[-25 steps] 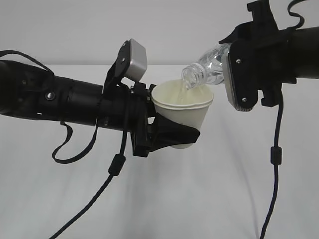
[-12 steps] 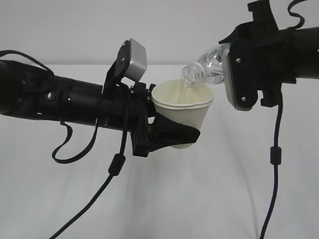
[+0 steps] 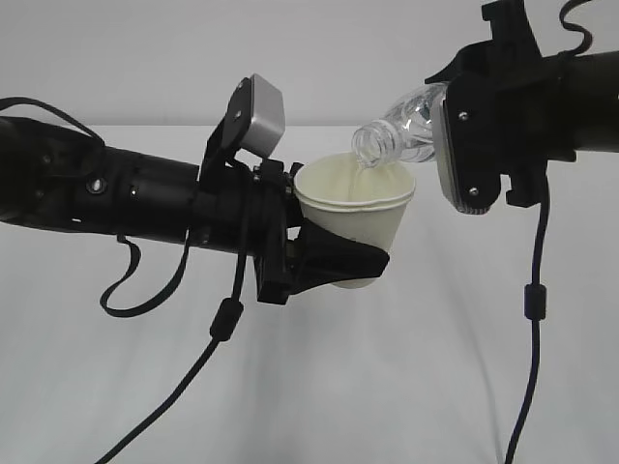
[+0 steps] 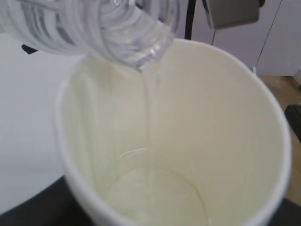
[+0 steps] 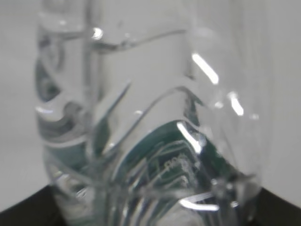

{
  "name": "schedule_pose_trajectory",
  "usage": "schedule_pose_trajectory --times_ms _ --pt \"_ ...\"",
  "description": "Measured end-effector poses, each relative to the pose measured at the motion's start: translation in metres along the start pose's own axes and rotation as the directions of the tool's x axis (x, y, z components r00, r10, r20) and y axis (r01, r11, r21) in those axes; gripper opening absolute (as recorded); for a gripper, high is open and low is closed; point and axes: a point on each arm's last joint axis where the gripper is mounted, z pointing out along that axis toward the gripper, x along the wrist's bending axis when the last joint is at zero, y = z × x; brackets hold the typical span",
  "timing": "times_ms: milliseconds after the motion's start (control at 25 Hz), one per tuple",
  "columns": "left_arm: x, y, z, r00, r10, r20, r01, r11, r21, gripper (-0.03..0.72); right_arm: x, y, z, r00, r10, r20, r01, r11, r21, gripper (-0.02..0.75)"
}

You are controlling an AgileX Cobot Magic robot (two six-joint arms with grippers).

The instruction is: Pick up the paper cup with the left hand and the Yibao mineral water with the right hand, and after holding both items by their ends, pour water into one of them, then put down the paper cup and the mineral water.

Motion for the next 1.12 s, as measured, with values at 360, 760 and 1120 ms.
schedule_pose_trajectory --times_ms 360,760,1120 --pt "-0.0005 0.0007 0.0000 1.000 -0.004 0.005 0.004 1.000 -0.008 0.463 -0.0018 -0.0003 -0.0024 1.000 -0.004 0.008 0.004 1.000 0.003 0.455" --pt "-0.0006 0.0008 0.0000 1.000 -0.004 0.007 0.004 1.000 -0.009 0.463 -0.0035 -0.0007 -0.0048 1.000 -0.006 0.015 0.006 1.000 0.007 0.454" --pt "-0.0007 0.0011 0.0000 1.000 -0.007 0.008 0.007 1.000 -0.012 0.463 -0.0035 -0.0007 -0.0048 1.000 -0.006 0.015 0.006 1.000 0.007 0.454"
